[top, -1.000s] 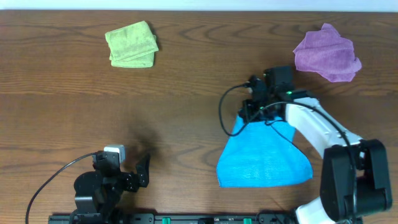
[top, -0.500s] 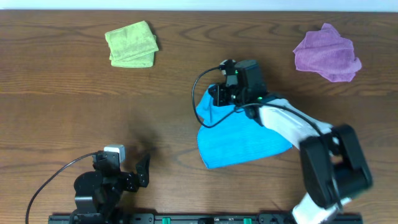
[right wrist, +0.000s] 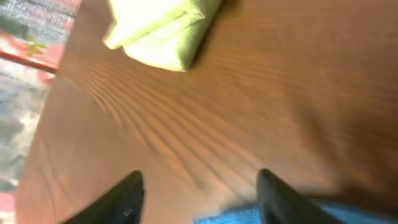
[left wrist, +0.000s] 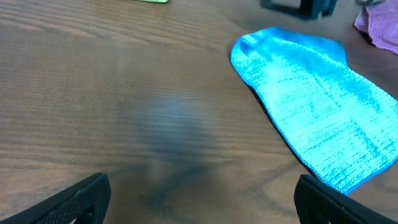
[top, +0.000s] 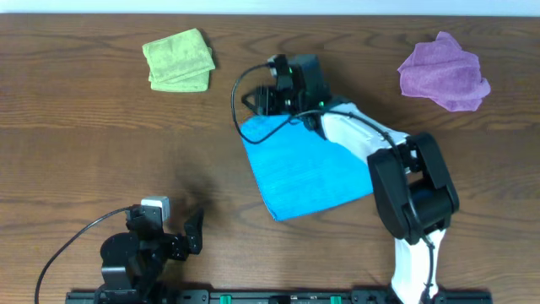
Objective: Fold the cloth
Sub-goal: 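Pull the blue cloth corner up-left to spread it flat, then move both grippers to the near corners of the blue cloth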
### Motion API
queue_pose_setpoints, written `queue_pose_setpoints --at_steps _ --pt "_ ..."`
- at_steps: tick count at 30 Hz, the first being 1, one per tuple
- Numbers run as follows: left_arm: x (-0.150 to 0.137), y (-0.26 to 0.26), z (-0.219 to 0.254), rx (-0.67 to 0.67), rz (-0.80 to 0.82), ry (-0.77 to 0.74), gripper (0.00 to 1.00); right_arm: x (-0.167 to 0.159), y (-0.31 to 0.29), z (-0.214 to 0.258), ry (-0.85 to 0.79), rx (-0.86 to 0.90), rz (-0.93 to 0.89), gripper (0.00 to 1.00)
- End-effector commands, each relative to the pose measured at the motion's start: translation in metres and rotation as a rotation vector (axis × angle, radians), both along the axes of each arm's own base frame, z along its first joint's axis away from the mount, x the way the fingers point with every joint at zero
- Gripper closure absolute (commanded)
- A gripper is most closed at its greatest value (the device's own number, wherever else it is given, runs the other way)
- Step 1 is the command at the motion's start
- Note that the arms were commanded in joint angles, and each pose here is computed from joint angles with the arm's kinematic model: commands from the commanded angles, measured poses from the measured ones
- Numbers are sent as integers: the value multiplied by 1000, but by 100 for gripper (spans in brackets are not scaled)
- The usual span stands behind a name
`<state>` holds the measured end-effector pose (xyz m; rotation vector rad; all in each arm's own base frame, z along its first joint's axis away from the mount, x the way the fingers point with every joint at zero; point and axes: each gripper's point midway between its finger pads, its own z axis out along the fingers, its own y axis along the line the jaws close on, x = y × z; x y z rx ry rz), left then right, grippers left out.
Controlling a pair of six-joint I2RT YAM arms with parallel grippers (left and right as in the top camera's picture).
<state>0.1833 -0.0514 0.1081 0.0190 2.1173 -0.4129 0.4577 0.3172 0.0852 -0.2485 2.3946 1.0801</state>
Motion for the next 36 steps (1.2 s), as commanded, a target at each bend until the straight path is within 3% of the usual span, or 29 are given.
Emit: queue_pose_setpoints --at_steps 1,12,21,27,33,36 --pt "1 -2 1 -43 14 2 5 3 -2 38 -76 -3 54 33" --pt "6 -10 53 -129 4 -6 4 -29 -104 71 15 -282 -43 35" --pt "31 -28 90 -198 -75 240 4 -89 -192 85 176 -445 -99 39" --pt "46 -51 87 -311 -172 398 5 -125 -228 78 247 -428 -157 41" --pt "53 -80 79 -488 -318 513 5 -163 -252 60 261 -304 -252 40" --pt "55 -83 58 -538 -308 591 5 -182 -264 49 281 -234 -328 39"
